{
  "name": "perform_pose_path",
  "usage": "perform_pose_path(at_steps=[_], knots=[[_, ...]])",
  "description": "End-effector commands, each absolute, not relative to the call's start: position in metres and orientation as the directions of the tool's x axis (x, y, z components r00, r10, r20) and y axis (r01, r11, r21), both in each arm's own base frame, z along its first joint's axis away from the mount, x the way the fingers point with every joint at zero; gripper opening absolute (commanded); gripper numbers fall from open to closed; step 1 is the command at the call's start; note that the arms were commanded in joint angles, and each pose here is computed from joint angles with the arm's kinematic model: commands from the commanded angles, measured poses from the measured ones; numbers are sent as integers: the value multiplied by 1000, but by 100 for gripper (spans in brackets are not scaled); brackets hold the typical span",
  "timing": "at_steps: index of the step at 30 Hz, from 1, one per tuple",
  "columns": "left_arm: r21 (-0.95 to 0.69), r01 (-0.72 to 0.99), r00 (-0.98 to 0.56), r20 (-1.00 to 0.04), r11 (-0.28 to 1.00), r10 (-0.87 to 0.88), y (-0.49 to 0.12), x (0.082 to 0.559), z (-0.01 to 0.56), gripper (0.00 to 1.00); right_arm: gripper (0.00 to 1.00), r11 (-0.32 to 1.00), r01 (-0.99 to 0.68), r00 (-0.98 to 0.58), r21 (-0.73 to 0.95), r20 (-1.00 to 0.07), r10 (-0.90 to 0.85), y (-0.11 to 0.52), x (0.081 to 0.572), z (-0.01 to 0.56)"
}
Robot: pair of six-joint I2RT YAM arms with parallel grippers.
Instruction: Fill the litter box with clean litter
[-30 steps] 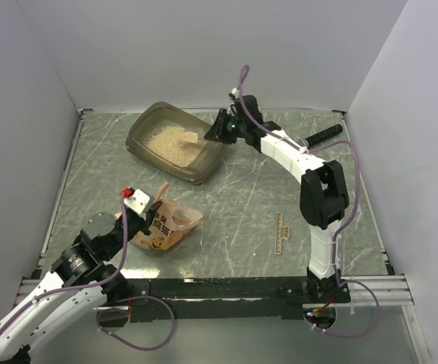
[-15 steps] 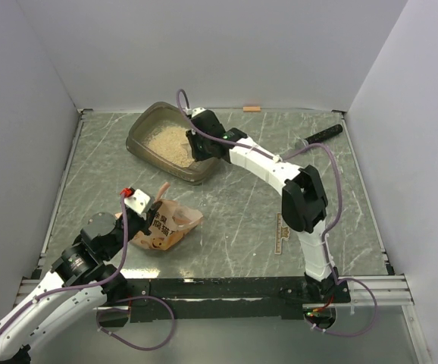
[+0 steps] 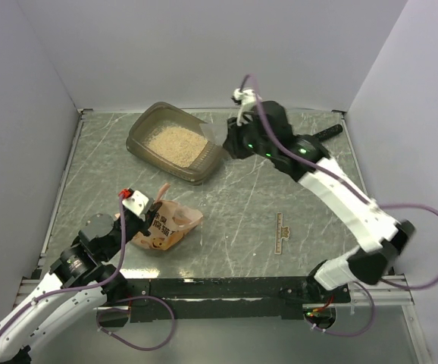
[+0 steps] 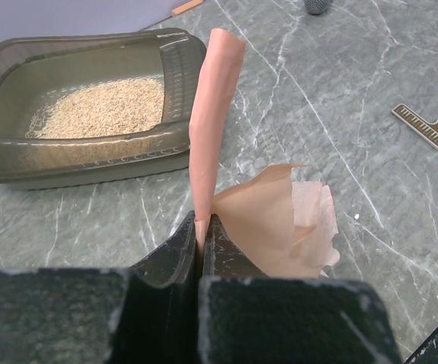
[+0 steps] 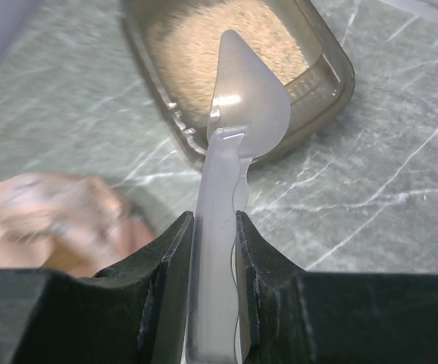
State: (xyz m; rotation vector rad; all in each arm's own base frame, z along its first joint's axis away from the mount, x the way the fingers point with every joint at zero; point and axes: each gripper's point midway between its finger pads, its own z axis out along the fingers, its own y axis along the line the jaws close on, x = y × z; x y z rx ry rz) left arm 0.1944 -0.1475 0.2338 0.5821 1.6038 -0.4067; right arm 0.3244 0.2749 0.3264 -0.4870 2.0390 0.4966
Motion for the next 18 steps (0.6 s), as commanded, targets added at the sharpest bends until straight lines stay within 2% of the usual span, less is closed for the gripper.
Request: perform_pose_path(at_steps=[1,6,10,14,18], knots=[[41,595,-8,-998,802,58,-150,191,258,1,0,785,-577,-584,226,-786,-203,253,262,317],[43,596,-1,-998,802,55,-149,191,260,1,0,653,-659,-656,374,-710,-256,250,196,316],[44,600,-3,-998,799,57,-151,191,259,1,0,578,-685,-678,443,-678,-285,245,161,308],[42,609,-9,-998,792,61,-153,190,258,1,0,529,-693,-694,490,-652,-306,243,142,295],[38,622,-7,-998,782,55,-156,189,258,1,0,514,-693,-697,505,-653,-296,248,142,289]])
